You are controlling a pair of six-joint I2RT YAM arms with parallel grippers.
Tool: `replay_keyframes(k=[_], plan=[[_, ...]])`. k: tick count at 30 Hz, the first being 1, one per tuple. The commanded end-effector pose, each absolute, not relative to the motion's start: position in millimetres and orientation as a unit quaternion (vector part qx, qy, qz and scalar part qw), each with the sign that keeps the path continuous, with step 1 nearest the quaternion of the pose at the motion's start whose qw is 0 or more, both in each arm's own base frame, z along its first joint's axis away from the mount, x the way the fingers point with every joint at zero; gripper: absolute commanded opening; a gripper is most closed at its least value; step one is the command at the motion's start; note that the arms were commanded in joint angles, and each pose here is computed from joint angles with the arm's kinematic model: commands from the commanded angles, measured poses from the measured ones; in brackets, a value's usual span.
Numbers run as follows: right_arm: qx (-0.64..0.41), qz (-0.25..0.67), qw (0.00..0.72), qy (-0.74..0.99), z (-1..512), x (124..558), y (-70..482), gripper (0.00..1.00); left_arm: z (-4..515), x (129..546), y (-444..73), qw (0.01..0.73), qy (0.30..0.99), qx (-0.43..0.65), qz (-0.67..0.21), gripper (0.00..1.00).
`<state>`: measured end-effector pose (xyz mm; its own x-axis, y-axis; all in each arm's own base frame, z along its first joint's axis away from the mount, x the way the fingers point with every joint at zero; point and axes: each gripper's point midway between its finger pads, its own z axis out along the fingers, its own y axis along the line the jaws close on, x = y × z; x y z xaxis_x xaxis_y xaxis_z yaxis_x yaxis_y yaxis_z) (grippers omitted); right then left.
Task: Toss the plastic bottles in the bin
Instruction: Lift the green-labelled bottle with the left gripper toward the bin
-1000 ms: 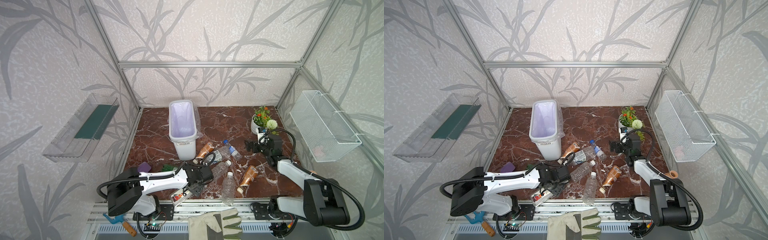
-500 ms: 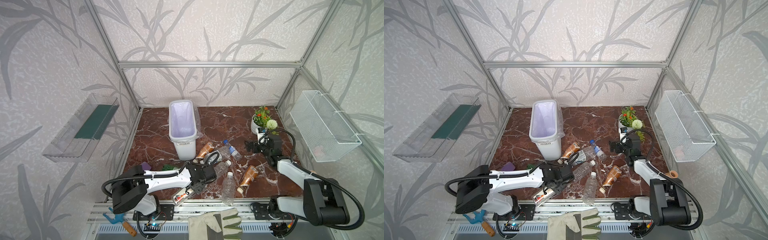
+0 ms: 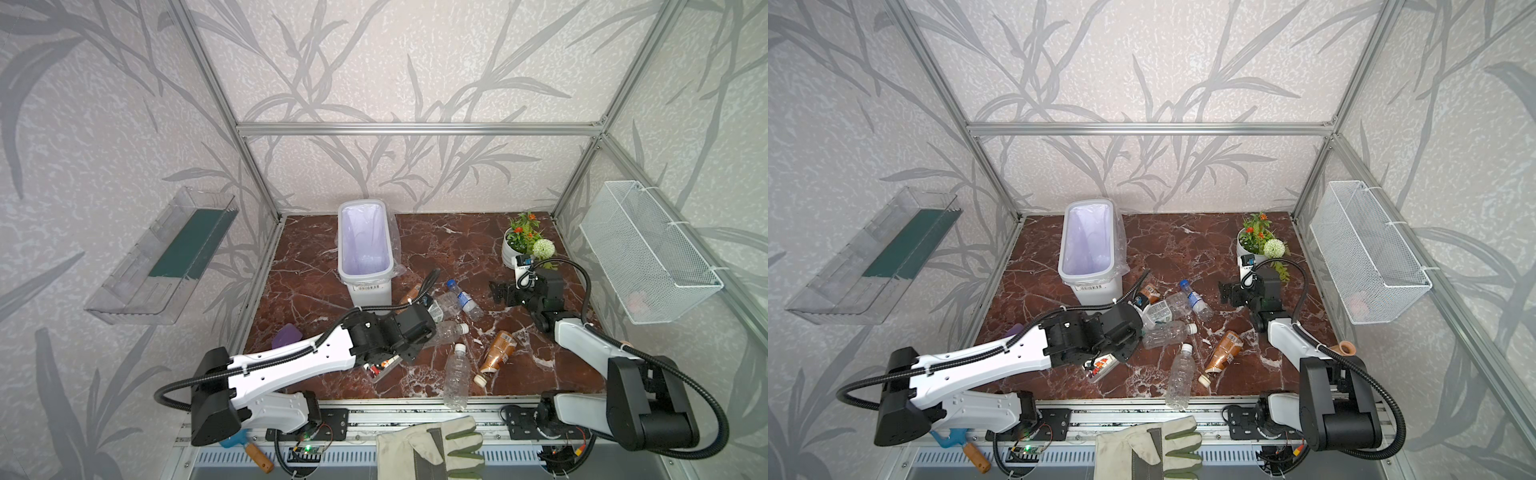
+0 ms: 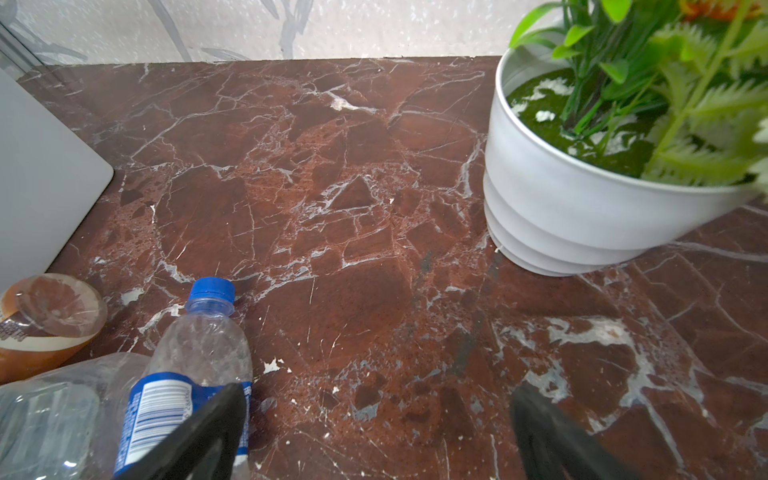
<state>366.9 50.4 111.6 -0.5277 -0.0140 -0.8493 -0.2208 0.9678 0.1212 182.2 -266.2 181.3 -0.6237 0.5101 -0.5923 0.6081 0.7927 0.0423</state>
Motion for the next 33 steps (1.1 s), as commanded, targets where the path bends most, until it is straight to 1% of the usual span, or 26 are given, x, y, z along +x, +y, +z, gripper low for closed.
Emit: replay_keyframes(k=[1, 4, 8, 13, 15, 20, 23, 27, 29, 31, 33], plan=[[-0.066, 0.1, 0.489, 0.864, 123, 371, 48, 0.99, 212, 186, -256, 0.338, 0.877, 0.334, -0.07, 0.28], [-0.066, 0.099, 0.492, 0.862, 126, 371, 48, 0.99, 244, 191, -248, 0.377, 0.865, 0.323, -0.073, 0.27], [-0.066, 0.098, 0.494, 0.861, 127, 371, 47, 0.99, 303, 198, -233, 0.46, 0.831, 0.301, -0.087, 0.27], [-0.063, 0.106, 0.494, 0.861, 129, 373, 49, 0.99, 388, 204, -219, 0.57, 0.764, 0.286, -0.098, 0.25], [-0.063, 0.105, 0.495, 0.86, 130, 372, 49, 0.99, 421, 207, -213, 0.605, 0.739, 0.283, -0.088, 0.23], [-0.06, 0.098, 0.496, 0.861, 133, 372, 47, 0.98, 497, 204, -206, 0.689, 0.666, 0.267, -0.1, 0.2], [-0.06, 0.093, 0.496, 0.861, 135, 370, 45, 0.98, 528, 200, -204, 0.728, 0.624, 0.263, -0.103, 0.2], [-0.058, 0.089, 0.495, 0.862, 136, 368, 44, 0.98, 547, 208, -201, 0.763, 0.593, 0.248, -0.064, 0.21], [-0.056, 0.089, 0.496, 0.862, 138, 367, 43, 0.98, 546, 222, -192, 0.768, 0.604, 0.203, -0.057, 0.21], [-0.054, 0.091, 0.498, 0.861, 140, 367, 43, 0.98, 532, 247, -183, 0.755, 0.628, 0.174, -0.067, 0.15], [-0.054, 0.094, 0.502, 0.858, 143, 366, 44, 0.98, 519, 277, -176, 0.737, 0.649, 0.147, -0.118, 0.1]])
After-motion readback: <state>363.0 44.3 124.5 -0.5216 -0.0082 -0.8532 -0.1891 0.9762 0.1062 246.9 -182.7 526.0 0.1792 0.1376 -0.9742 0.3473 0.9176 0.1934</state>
